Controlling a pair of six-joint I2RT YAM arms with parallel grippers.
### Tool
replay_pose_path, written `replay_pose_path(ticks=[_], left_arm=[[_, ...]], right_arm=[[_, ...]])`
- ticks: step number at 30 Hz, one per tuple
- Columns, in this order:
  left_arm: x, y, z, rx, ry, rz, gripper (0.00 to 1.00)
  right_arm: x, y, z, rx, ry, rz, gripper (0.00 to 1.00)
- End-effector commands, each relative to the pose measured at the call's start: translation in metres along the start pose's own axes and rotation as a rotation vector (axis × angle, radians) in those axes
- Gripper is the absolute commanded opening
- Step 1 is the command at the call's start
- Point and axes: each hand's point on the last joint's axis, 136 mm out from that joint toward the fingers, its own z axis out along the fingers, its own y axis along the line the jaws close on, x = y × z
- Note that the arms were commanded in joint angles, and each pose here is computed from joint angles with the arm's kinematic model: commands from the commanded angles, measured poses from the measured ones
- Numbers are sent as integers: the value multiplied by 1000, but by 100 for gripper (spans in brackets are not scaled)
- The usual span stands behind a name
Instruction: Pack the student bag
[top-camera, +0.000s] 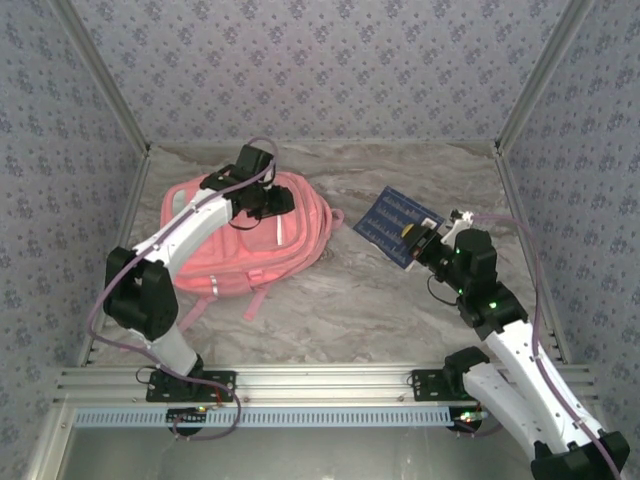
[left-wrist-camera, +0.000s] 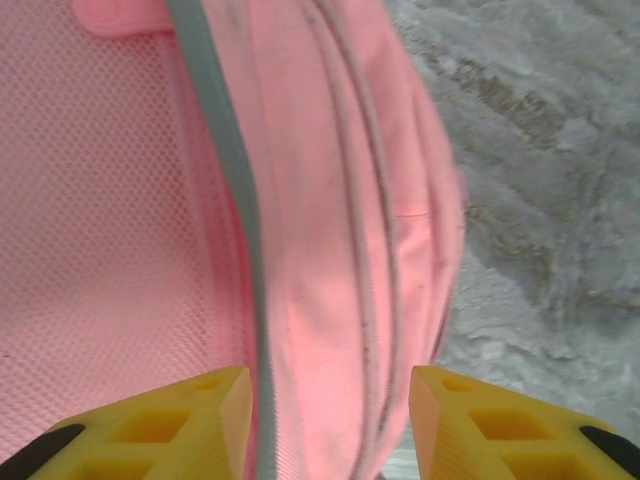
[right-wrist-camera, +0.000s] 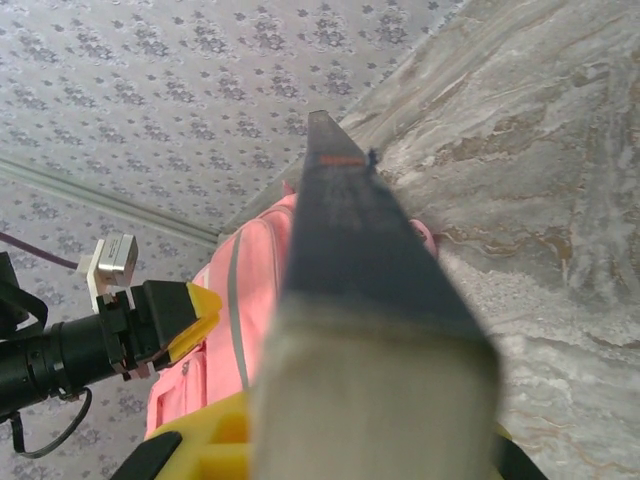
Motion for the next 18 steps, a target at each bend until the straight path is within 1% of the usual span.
replay_pose_path(ticks=[1, 5, 10, 13, 17, 18], left_arm=[[-1, 9, 4, -52, 34, 42, 42], [5, 12, 19, -61, 72, 40, 37], [5, 4, 29, -16, 88, 31, 32], [3, -2, 33, 10, 100, 31, 26], [1, -4, 34, 9, 103, 51, 17], [0, -4, 35, 5, 102, 56, 16]], right_arm=[[-1, -1, -2, -18, 0, 1, 0], [-1, -3, -1, -22, 4, 14, 0], [-1, -7, 1, -17, 10, 15, 0], [2, -11, 2, -13, 18, 19, 0], [7, -16, 4, -10, 29, 25, 0], [8, -18, 5, -8, 33, 28, 0]])
